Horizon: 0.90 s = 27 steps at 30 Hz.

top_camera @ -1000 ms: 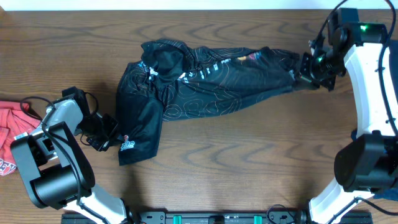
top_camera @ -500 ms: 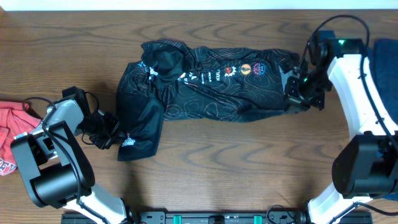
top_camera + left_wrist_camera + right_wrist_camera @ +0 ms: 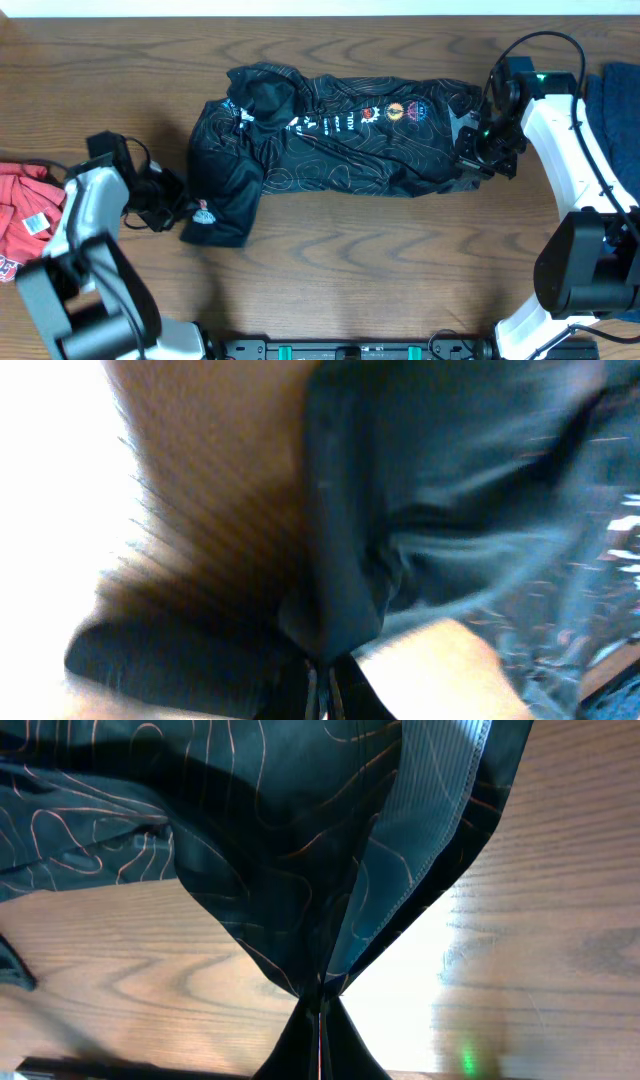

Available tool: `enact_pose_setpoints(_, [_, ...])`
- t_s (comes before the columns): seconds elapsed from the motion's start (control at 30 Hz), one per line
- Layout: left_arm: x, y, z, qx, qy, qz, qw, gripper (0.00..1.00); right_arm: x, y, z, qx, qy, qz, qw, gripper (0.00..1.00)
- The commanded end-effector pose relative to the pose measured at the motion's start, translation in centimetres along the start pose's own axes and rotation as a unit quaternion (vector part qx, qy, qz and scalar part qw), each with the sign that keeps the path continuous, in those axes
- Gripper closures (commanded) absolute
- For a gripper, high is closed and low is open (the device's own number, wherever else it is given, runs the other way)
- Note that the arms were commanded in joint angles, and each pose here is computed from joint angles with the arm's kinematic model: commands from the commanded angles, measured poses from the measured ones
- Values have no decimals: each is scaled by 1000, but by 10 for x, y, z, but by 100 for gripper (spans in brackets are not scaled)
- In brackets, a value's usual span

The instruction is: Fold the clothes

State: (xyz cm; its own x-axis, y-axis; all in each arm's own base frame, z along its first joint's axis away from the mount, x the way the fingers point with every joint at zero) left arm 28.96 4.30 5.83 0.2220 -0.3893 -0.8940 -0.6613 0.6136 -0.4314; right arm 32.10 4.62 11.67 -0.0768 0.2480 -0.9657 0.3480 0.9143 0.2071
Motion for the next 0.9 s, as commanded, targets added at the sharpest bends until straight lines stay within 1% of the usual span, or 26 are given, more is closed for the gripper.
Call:
enact_pose_setpoints(0.0, [-40,-16,10,10,-72,-23,997,94,-5,1,0,-6,-12,0,1000,99])
enact_pose_setpoints(0.23, [-103,-43,-4,49,-173,-70,981,94,-6,4,9,-11,-32,6,999,99])
enact_pose_setpoints(0.37, [-133,-55,-15,72,-224,-95,967,94,-15,4,27,-10,-68,15,998,99])
enact_pose_setpoints(0.47, [-148,-60,-21,83,-250,-106,959,94,-38,2,49,-1,-113,30,993,99])
enact_pose_setpoints(0.53, [-155,-63,-23,87,-259,-111,955,94,-61,0,64,5,-147,40,988,99])
enact_pose_setpoints(0.6, [-160,-65,-24,91,-266,-114,953,94,-95,-3,78,13,-188,52,981,99])
enact_pose_setpoints(0.7, [-167,-70,-23,91,-273,-120,950,94,-157,-8,95,21,-263,69,962,99])
enact_pose_setpoints(0.8, [-179,-78,-22,98,-285,-129,945,94,-221,-14,98,27,-335,83,938,99])
enact_pose_setpoints(0.87, [-192,-88,-23,107,-294,-143,939,94,-260,-19,91,30,-377,88,921,99])
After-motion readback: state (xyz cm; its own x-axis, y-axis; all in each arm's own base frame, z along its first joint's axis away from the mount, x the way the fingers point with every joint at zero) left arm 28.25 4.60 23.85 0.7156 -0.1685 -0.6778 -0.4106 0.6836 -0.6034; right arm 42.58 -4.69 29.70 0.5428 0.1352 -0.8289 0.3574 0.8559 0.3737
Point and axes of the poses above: each gripper's point midway between its finger pads, its own x axis out along the fingers, its own y axis along the line the jaws close on, z = x × y, the point moved 1 cm from there along -x, back along the fingers, and after that the axes turned 3 degrees about x, right-handed, at the moved point
